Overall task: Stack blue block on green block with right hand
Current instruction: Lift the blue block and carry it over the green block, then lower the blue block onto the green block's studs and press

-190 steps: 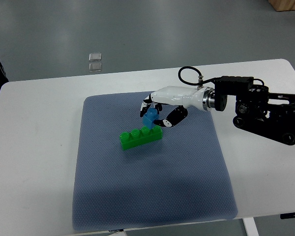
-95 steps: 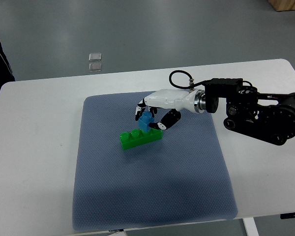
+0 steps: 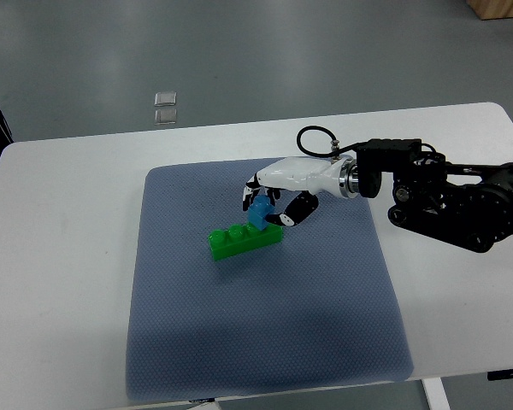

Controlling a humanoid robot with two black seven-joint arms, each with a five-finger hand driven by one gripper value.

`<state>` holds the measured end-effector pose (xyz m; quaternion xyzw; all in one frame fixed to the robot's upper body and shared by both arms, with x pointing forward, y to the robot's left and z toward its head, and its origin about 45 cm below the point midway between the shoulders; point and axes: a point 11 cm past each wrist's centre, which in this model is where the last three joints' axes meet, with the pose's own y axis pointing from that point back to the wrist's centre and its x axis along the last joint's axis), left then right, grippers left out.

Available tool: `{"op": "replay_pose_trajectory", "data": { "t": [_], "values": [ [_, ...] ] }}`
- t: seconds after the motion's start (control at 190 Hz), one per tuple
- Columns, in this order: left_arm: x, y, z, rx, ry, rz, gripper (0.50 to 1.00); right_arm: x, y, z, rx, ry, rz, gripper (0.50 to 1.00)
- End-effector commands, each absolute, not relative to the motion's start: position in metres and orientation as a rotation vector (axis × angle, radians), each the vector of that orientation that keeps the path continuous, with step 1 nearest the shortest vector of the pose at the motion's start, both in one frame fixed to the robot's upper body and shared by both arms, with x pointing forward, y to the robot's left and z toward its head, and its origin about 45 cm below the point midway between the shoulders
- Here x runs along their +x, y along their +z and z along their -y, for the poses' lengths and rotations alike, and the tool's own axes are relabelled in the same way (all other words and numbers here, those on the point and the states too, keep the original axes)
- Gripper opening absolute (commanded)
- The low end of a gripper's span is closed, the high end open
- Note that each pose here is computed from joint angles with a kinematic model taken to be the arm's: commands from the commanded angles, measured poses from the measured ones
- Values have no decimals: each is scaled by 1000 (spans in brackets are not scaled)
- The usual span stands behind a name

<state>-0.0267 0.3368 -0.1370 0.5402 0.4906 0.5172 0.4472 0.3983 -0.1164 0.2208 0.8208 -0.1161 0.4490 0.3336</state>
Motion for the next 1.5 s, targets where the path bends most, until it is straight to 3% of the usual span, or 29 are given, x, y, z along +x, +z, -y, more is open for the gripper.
{"op": "replay_pose_trajectory", "data": {
  "t": [0.0,1.493],
  "values": [
    [-27,-137,-337,1337,1281,-1215,1000,398,220,116,2143,1171,299,504],
    [-27,-137,-337,1338,1280,-1214,1000,385,201,98,2152,1163,218,504]
  ]
}}
